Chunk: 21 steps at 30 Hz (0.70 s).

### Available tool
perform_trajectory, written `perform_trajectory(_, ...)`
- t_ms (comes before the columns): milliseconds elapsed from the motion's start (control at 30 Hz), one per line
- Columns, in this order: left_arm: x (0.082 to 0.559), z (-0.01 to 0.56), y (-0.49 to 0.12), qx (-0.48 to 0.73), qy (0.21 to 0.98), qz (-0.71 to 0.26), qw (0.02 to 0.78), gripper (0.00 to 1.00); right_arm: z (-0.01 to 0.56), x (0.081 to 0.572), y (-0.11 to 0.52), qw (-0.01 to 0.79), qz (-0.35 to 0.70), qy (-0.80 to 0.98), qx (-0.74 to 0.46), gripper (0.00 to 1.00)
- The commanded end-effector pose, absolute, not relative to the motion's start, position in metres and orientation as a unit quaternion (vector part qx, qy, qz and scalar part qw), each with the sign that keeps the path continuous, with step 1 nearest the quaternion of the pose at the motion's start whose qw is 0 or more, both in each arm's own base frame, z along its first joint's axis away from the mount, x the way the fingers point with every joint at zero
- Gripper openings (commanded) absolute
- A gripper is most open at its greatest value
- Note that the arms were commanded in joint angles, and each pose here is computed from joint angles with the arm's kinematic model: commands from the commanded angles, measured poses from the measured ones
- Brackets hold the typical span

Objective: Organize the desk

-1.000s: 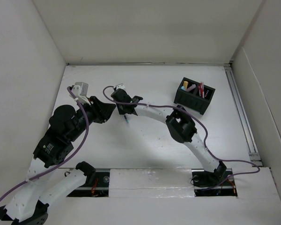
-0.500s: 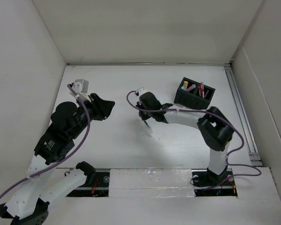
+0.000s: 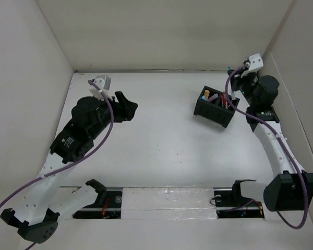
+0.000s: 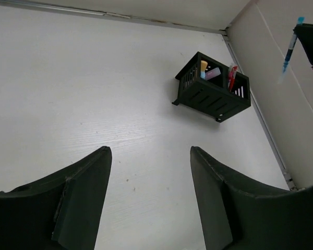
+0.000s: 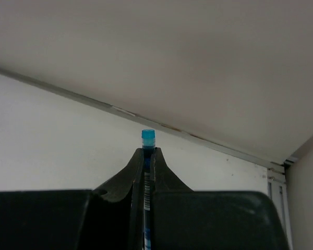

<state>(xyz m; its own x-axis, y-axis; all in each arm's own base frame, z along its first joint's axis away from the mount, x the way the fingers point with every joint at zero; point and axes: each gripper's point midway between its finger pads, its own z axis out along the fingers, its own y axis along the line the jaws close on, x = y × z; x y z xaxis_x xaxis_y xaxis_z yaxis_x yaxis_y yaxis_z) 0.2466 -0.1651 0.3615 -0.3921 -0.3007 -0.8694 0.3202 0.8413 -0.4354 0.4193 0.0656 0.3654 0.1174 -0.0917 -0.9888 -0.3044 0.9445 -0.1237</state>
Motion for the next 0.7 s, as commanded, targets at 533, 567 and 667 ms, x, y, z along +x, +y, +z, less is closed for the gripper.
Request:
perform_trajectory(533,0.269,0.387,-0.166,-0.032,0.773,-0.272,0.572,0.91,0.318,0.465,0.034,0.763,0.197,0.559,-0.258,0.0)
perform_trajectory(567,0.269,0.385,-0.165,-0.033,0.774,-0.269,0.572,0.91,0.313,0.464,0.035,0.761,0.206,0.561,-0.252,0.0)
perform_trajectory(667,0.269,0.382,-0.164,-0.035,0.778,-0.266,0.569,0.93,0.295,0.459,0.046,0.761,0.226,0.555,-0.249,0.0)
